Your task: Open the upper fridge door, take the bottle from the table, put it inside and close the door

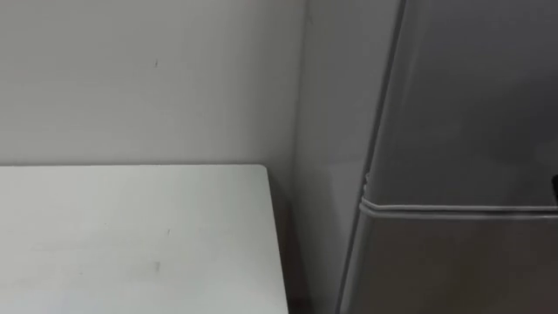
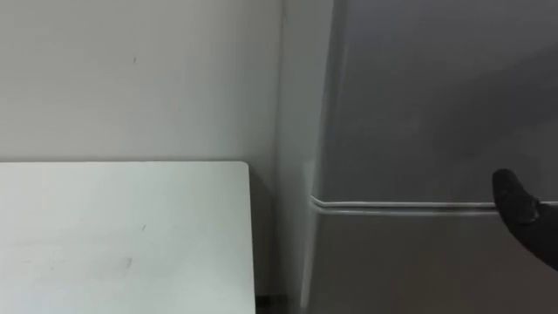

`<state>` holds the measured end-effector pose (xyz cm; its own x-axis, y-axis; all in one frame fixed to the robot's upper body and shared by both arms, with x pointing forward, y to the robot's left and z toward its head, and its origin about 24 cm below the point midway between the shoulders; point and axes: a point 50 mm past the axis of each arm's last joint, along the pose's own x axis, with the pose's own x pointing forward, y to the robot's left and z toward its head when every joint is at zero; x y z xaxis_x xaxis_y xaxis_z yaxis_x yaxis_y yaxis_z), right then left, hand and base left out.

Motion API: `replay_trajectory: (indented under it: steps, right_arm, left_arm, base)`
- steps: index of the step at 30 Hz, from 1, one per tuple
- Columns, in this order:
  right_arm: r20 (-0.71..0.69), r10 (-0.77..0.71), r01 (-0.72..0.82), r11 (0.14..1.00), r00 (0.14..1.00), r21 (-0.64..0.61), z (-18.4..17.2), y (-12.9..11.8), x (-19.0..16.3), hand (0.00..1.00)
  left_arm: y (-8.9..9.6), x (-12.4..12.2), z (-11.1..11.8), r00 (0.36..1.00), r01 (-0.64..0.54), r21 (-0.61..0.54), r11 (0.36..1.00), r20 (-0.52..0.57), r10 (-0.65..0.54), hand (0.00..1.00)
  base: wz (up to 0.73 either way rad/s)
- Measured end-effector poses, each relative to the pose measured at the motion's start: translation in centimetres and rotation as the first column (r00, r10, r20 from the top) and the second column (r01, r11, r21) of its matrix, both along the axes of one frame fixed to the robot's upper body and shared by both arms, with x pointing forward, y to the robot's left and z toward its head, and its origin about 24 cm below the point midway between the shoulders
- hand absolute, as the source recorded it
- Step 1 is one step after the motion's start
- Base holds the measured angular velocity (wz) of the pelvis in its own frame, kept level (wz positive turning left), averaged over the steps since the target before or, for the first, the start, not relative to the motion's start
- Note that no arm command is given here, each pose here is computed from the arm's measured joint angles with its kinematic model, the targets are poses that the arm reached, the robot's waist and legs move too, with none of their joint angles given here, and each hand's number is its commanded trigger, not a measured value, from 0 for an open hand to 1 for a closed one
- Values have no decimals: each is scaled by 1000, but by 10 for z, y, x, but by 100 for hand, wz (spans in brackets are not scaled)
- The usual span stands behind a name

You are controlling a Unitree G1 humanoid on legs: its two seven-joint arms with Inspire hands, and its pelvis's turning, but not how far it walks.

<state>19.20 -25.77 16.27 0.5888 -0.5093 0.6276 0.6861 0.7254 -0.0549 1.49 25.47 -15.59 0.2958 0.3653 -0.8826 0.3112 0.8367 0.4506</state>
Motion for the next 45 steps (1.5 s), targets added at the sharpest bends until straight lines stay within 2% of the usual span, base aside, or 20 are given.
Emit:
replay_trajectory:
  steps: [8,17,31,42,45]
  right_arm:
    - [37,115,-115,993,993,3,4,22,13,0]
    - [40,106,-105,994,994,-24,0,26,14,0]
    - [-12,40,-41,996,999,-81,-26,26,36,0]
    - [-28,-12,10,997,1000,-70,-37,9,38,0]
    - [-13,-13,13,999,1000,-34,-36,6,36,0]
  left_arm:
    - [-3,6,-1,999,41,-9,999,-2,-41,0]
    - [-5,6,-2,998,65,-13,998,2,-65,0]
    - [-1,11,0,998,66,-1,998,14,-66,0]
    - [0,-15,0,998,38,-27,999,-41,-39,0]
    - [5,-16,2,1000,5,-23,1000,-24,-5,0]
  base:
    - [6]
    - [1]
    - [-3]
    - [14]
    - [7]
